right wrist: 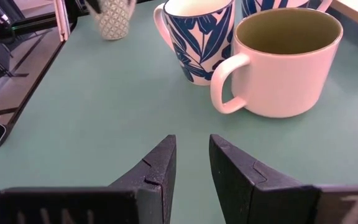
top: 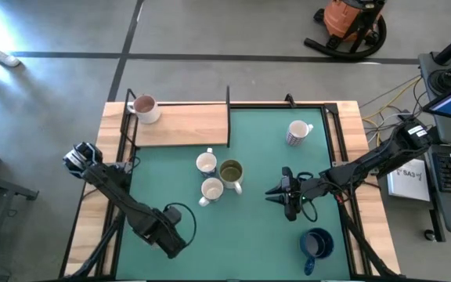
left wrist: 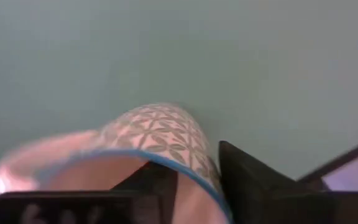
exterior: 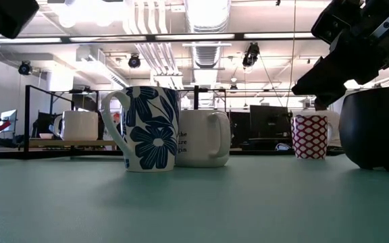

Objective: Place coffee mugs
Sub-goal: Put the green patterned mug on the shelf

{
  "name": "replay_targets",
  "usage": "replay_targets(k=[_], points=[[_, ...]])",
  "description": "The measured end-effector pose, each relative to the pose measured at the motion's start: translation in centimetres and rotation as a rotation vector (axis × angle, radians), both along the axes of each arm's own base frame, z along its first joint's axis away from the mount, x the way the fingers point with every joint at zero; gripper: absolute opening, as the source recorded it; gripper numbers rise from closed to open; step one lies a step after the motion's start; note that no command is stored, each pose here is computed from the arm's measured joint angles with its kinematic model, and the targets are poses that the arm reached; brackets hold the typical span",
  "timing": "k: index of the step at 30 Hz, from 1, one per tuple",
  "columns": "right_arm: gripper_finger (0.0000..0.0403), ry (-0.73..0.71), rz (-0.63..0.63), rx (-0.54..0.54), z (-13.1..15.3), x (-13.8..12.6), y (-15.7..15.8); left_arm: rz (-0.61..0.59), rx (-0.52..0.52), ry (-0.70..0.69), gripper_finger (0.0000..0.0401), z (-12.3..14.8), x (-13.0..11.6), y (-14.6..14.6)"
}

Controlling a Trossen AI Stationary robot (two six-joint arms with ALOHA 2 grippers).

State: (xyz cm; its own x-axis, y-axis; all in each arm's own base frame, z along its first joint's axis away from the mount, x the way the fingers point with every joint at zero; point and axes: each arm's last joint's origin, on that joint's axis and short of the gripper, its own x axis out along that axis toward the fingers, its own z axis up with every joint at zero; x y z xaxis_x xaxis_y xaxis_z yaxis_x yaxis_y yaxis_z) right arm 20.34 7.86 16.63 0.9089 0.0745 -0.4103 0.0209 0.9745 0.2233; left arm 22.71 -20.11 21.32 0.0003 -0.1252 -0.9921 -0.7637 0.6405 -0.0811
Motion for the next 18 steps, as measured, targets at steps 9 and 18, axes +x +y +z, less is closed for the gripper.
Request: replay_targets(k=[9, 18], points=[[0.0086, 0.000, 0.000, 0.000, 0.0, 0.0, 0.0, -0.054, 0.030, -0.020, 0.0025, 0.5, 1.0, 1.3], [0.0086, 0.000, 0.000, 0.000, 0.0, 0.0, 0.0, -0.115, 0.237, -0.012, 0.0013, 2.5, 1.8, 5.9]])
